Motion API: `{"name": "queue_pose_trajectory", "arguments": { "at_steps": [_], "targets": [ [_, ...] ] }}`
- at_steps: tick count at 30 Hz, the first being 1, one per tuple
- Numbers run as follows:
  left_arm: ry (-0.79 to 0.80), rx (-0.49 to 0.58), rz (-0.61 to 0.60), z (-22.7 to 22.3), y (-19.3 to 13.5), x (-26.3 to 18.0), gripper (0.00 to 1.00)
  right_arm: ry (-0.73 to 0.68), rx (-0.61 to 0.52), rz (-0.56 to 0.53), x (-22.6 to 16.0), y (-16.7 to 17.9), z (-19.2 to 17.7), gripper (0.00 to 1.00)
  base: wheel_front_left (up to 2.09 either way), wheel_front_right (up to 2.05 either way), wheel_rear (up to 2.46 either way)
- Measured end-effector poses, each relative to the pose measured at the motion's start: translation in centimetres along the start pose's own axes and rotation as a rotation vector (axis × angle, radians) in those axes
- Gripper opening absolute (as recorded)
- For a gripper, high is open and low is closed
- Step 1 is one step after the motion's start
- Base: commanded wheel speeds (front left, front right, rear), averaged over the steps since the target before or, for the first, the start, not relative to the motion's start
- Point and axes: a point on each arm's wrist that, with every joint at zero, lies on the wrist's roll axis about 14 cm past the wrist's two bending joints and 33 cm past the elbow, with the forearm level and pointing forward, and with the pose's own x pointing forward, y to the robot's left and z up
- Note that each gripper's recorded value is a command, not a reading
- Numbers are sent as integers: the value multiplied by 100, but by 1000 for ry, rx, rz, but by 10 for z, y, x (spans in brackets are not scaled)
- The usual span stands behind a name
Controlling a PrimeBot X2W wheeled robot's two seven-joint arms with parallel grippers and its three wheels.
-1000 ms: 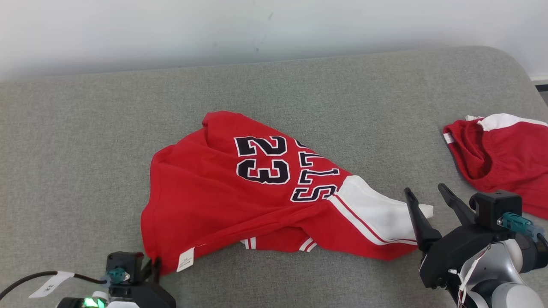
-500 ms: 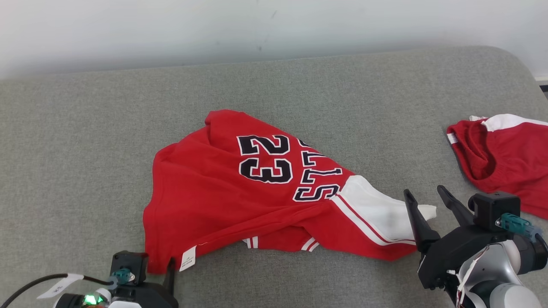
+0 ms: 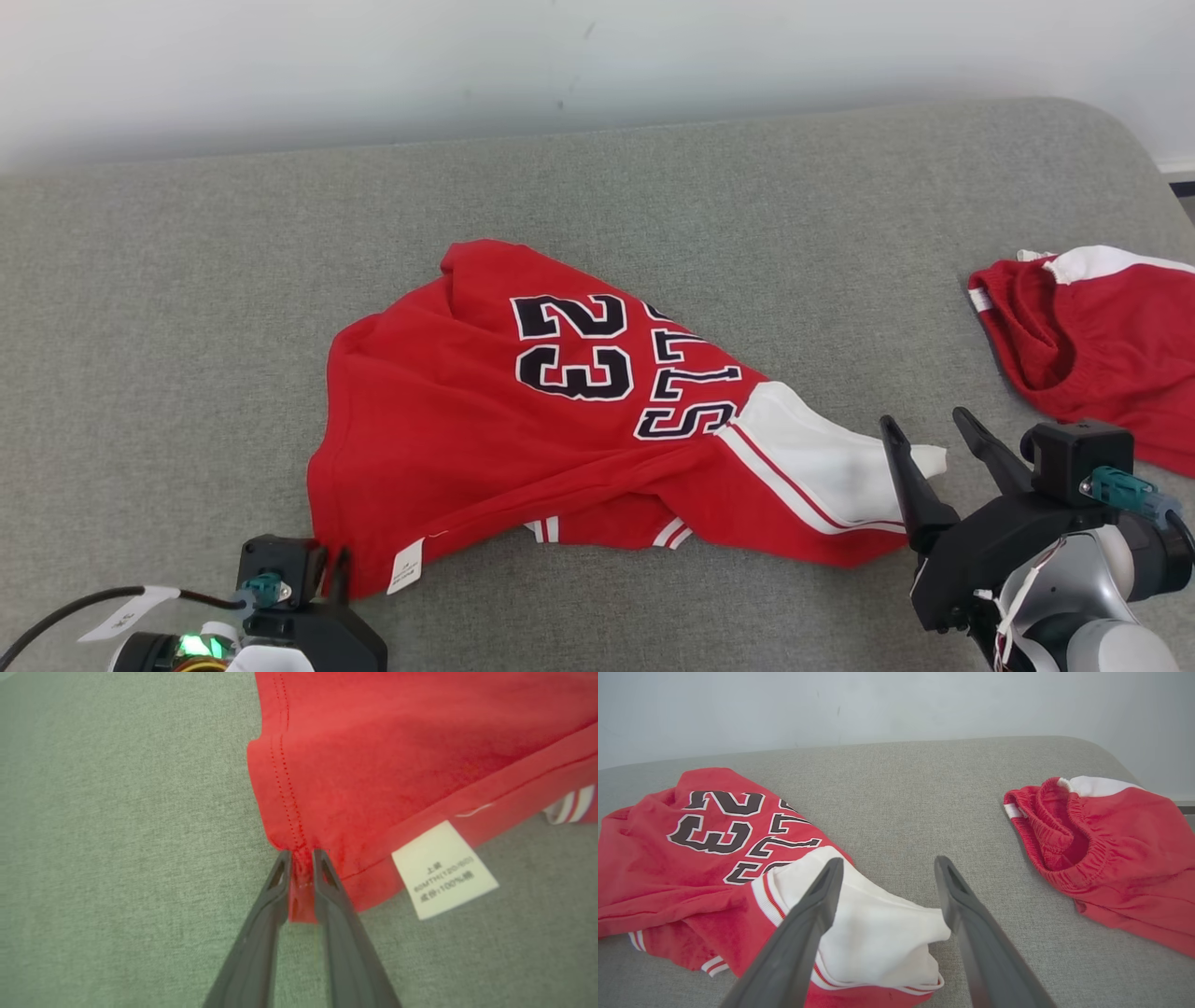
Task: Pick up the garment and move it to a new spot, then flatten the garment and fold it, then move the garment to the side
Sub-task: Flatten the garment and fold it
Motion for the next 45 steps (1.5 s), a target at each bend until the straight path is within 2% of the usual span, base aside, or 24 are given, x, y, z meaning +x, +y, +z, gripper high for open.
{"name": "queue_pose_trajectory", "arguments": {
  "at_steps": [2,3,11,20,27,37,45],
  "targets": [
    [-1,-4,7,0,1,-2,13,-1,1,1,0,0,0,100,0,0,0],
    [1,-7,15,1,3,-4,0,0,1,3,0,1,0,100,0,0,0],
    [-1,-31,14,1,4,-12,0,18,4,2,1,1,-4,100,0,0,0],
    [-82,-73,38,19,9,-22,0,197,48,-131,-5,-42,-29,100,0,0,0],
    [-70,-99,24,14,4,-22,0,252,138,-152,14,-56,-28,100,0,0,0],
    [-42,-115,26,4,5,-21,0,500,234,-82,28,-38,-75,100,0,0,0],
    [-48,-120,31,6,7,-19,0,558,306,-10,24,-21,-86,100,0,0,0]
  ]
}}
